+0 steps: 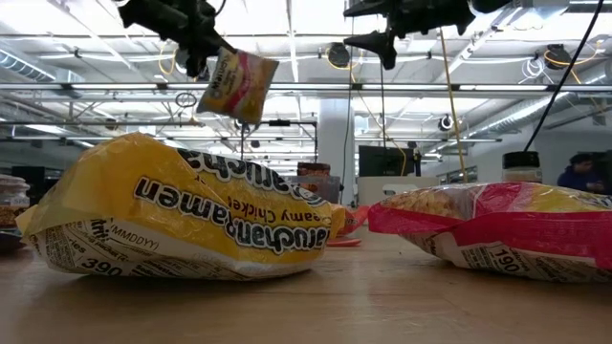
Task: Pick & Place Food Item
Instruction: Put the blue noodle pack into the left black bin
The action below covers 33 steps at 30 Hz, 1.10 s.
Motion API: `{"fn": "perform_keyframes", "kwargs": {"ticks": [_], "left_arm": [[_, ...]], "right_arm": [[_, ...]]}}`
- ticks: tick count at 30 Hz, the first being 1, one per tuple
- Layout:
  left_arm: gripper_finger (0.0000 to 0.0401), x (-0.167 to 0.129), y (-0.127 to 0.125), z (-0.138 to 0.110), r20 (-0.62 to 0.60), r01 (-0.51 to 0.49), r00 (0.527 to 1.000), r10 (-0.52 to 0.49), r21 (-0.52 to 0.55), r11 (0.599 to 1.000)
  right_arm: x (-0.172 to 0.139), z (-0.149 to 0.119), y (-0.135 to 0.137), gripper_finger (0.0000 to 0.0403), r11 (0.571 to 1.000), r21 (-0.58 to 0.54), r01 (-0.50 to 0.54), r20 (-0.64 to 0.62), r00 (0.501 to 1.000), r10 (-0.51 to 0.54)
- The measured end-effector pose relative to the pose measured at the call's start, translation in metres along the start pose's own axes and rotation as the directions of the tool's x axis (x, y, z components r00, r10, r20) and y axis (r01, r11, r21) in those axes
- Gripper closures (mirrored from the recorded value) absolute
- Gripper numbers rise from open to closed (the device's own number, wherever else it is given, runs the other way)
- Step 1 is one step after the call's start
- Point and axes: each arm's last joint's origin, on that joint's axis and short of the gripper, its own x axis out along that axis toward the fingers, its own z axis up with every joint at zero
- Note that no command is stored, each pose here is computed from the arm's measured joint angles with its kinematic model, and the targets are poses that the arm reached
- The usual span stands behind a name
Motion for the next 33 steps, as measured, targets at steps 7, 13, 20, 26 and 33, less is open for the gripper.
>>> {"fn": "perform_keyframes", "kwargs": {"ticks": [7,13,20,26,33], "left_arm": [[0.0401,0.003,0.004,-0.034,0.091,0.007,0.996,-0.001,-0.058,0.998],[0.0401,0.017,0.015,-0.068,0.086,0.072,0.994,-0.060,-0.138,0.988],[0.0401,0.023,0.019,-0.080,0.114,0.104,0.989,-0.090,-0.120,0.987],[0.0401,0.023,0.019,-0.080,0.113,0.100,0.989,-0.092,-0.067,0.993],[0.0401,0.014,0.030,-0.082,0.114,0.044,0.993,-0.038,-0.050,0.998]], "right_arm": [[0.000,0.001,0.000,0.0165,1.000,0.005,-0.003,0.008,1.000,0.003],[0.000,0.001,0.000,0.0165,1.000,0.022,-0.004,0.011,1.000,0.003],[0.000,0.001,0.001,0.0165,0.999,0.047,-0.008,0.009,1.000,0.008],[0.002,0.000,0.003,0.0165,0.999,0.047,-0.016,0.004,1.000,0.016],[0.003,-0.001,0.005,0.0165,0.999,0.045,-0.005,0.009,1.000,0.004]]}}
